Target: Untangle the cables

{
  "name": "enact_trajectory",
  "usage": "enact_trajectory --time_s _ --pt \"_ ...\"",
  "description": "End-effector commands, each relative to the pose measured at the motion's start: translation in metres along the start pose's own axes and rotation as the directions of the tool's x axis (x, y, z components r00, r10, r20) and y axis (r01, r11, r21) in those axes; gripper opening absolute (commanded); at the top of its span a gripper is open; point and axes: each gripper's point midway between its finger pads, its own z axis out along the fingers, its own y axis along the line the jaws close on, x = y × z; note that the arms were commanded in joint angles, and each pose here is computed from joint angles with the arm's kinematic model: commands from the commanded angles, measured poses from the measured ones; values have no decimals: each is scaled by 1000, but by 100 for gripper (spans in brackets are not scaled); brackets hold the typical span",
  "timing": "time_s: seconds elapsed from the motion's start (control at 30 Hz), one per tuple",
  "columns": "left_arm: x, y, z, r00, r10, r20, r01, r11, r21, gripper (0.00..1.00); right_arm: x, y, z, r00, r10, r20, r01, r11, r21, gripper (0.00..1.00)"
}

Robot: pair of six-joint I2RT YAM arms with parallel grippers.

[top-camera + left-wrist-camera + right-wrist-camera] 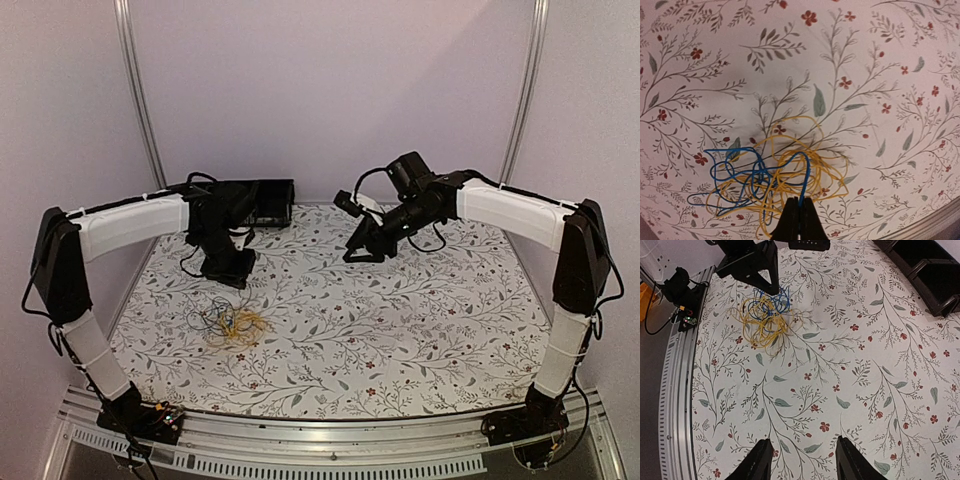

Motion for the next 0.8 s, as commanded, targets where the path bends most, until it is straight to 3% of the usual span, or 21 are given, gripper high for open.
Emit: enact_trajectory --time_s 0.0,0.1,0.23,0.43,0.63,0.73,0.77 --pt "-16 -86 -66 976 119 184 -172 936 308 0 -44 -8 -13 984 -55 167 38 994 102 48" --pt "-17 -118 -102 955 137 264 -241 877 417 0 -75 8 -22 949 -79 306 47 993 109 57" --pt "-12 -127 -132 943 124 308 -262 847 463 0 -108 38 -9 905 -72 418 75 997 9 67" --pt "10 -108 -140 942 129 309 -263 856 446 0 -106 73 64 913 -23 407 96 983 -159 84" --pt "25 -83 -149 933 144 329 -270 885 379 0 -114 96 111 899 -43 436 154 963 -222 84" --pt "27 -76 -154 929 135 345 -267 890 371 0 -125 79 134 890 0 455 94 979 -183 74" --pt "28 -75 -155 927 132 350 -267 890 371 0 -123 72 145 890 37 454 55 981 -188 63"
